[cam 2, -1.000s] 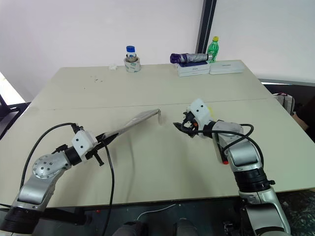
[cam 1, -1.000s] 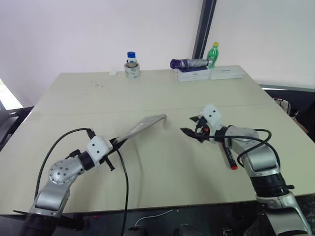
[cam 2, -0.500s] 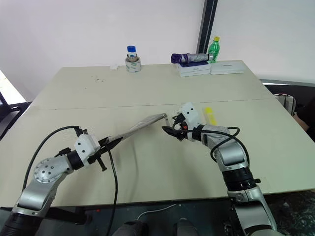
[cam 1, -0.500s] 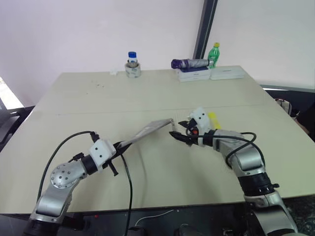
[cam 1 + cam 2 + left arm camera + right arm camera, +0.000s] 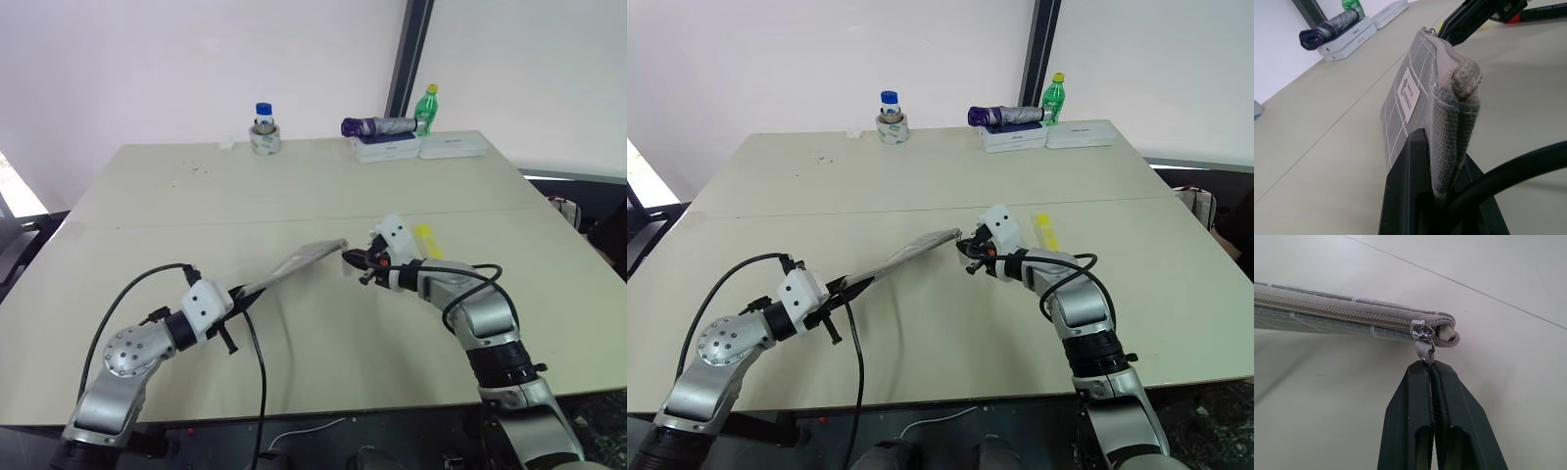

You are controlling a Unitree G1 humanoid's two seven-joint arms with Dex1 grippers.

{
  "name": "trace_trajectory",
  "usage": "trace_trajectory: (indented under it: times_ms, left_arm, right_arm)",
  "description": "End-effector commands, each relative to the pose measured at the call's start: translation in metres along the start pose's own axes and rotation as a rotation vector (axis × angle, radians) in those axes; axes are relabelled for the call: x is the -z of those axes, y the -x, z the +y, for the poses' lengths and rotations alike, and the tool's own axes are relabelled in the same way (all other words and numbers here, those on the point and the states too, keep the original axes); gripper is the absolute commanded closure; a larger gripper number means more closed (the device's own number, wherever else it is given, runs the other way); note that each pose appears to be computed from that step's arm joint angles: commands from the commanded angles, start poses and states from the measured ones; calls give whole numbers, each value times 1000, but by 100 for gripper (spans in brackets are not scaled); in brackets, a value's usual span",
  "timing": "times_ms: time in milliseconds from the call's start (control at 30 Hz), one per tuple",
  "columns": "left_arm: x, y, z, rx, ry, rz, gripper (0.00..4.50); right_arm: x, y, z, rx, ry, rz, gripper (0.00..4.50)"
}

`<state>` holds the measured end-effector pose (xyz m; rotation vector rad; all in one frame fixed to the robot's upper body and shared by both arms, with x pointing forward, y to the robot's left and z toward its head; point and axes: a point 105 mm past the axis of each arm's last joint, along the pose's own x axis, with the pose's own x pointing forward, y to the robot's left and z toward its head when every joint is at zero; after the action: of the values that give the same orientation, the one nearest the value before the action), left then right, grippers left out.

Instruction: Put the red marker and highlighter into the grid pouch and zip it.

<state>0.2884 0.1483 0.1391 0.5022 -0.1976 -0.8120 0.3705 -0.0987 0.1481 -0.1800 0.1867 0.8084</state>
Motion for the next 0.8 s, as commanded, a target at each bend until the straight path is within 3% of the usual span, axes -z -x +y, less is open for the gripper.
trace_trajectory:
  times_ms: [33, 600, 800]
  left_arm:
    - [-10, -8, -4, -5, -38, -34, 450]
    - [-12, -41, -11, -73, 13, -62, 450]
    - [-11, -47, -16, -71, 13, -62, 450]
  right_arm:
    - [-26, 1, 23, -75, 79, -62, 448]
    - [-36, 23, 118, -463, 268, -51, 448]
    - [-40, 25, 133, -511, 267, -69, 448]
